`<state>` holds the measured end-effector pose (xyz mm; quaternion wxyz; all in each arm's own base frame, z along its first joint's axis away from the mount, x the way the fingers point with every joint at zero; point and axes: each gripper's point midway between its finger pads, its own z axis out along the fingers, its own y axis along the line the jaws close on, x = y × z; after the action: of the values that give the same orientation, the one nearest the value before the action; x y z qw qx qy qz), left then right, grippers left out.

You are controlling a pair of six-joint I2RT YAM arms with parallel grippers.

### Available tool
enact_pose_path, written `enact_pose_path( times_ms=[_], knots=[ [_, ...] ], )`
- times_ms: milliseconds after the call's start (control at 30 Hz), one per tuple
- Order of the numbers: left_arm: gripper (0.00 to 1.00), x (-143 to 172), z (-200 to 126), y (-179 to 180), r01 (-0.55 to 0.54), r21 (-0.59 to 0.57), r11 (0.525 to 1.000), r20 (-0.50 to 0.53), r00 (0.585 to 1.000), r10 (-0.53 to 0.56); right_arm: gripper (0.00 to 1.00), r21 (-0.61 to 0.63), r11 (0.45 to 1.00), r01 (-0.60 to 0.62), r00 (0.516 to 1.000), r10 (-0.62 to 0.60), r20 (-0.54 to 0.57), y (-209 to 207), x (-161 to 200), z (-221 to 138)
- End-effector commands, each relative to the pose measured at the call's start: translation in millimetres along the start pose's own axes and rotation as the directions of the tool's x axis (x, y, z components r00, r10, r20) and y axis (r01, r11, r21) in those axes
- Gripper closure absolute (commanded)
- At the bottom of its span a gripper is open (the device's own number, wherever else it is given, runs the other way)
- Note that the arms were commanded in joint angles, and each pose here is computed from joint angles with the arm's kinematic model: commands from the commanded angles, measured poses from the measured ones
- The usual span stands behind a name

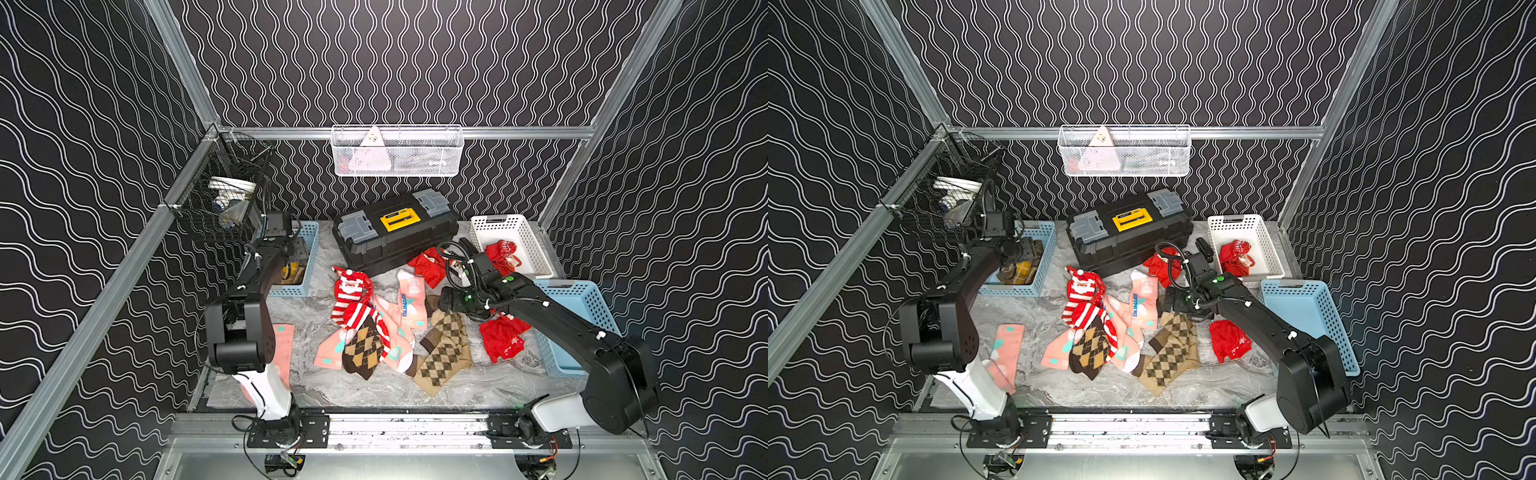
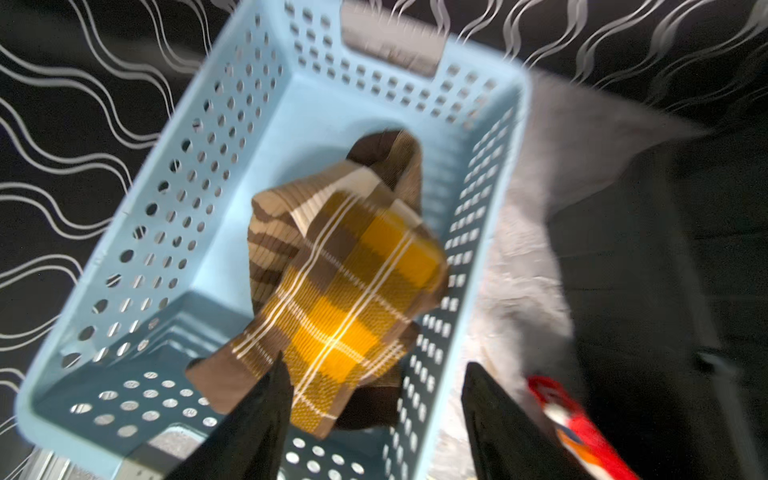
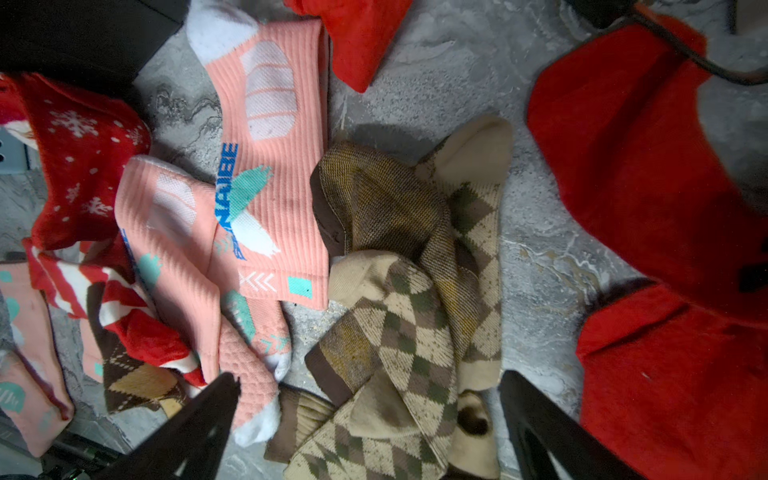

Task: Sort the socks into the basket by color
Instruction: Place the sock in the bin, then pick up the sock at the center of the board.

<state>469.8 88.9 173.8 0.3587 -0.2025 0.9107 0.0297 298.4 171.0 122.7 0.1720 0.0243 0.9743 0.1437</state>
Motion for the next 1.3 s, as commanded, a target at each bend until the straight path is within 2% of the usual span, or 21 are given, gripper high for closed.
enact_pose_path(
  times_ms=[0,133,233,300,367,567,700,867,1033,1167,1233,1267],
  knots=[
    [0.29,-8.0,-24.4,-16.2,0.053,0.102,0.993,0.033,0.998,-0.056,0.01,0.022,1.000,-0.001,1.000,0.001,-0.015,-4.6,4.8,-0.8],
    [0.29,0.0,-49.6,-39.5,0.040,0.181,0.983,0.037,0.998,-0.047,0.04,0.048,0.999,-0.007,1.000,0.007,0.003,-9.3,1.2,4.6],
    [0.29,13.7,-68.8,-62.8,0.006,0.231,0.973,0.045,0.999,-0.017,0.12,0.090,0.996,-0.002,0.999,-0.002,0.042,-14.4,-9.8,9.6],
    [0.29,25.2,-80.9,-80.5,-0.016,0.269,0.963,0.043,0.999,0.005,0.20,0.165,0.986,-0.012,0.999,0.005,0.041,-24.7,-16.1,12.4],
    [0.29,34.3,-93.1,-94.1,-0.035,0.302,0.953,0.047,0.999,0.022,0.22,0.255,0.966,-0.035,0.999,0.025,0.041,-44.7,-17.3,18.8],
    [0.29,68.2,-126.6,-127.4,-0.057,0.423,0.904,0.038,0.998,0.045,0.18,0.344,0.920,-0.186,0.982,0.163,0.097,-97.5,-43.1,22.2],
    [0.29,94.4,-144.7,-142.0,-0.062,0.491,0.869,0.017,0.998,0.061,0.16,0.397,0.890,-0.225,0.973,0.184,0.141,-120.6,-55.2,12.8],
    [0.29,120.8,-160.4,-152.3,-0.060,0.548,0.834,-0.009,0.997,0.077,0.14,0.453,0.855,-0.254,0.967,0.208,0.149,-142.3,-52.8,6.7],
    [0.29,135.7,-168.5,-160.2,-0.062,0.582,0.811,-0.020,0.996,0.091,0.13,0.497,0.824,-0.273,0.962,0.246,0.122,-161.8,-43.0,20.3],
    [0.29,145.1,-167.0,-164.4,-0.069,0.589,0.805,-0.037,0.993,0.113,0.21,0.477,0.834,-0.278,0.959,0.267,0.092,-163.5,-41.8,37.8],
    [0.29,147.5,-166.6,-163.9,-0.071,0.588,0.806,-0.040,0.992,0.116,0.32,0.475,0.835,-0.276,0.958,0.277,0.069,-163.4,-38.7,43.9],
    [0.30,148.6,-167.0,-163.8,-0.072,0.589,0.805,-0.040,0.992,0.117,0.43,0.468,0.838,-0.280,0.958,0.279,0.072,-162.3,-38.9,44.5]
  ],
)
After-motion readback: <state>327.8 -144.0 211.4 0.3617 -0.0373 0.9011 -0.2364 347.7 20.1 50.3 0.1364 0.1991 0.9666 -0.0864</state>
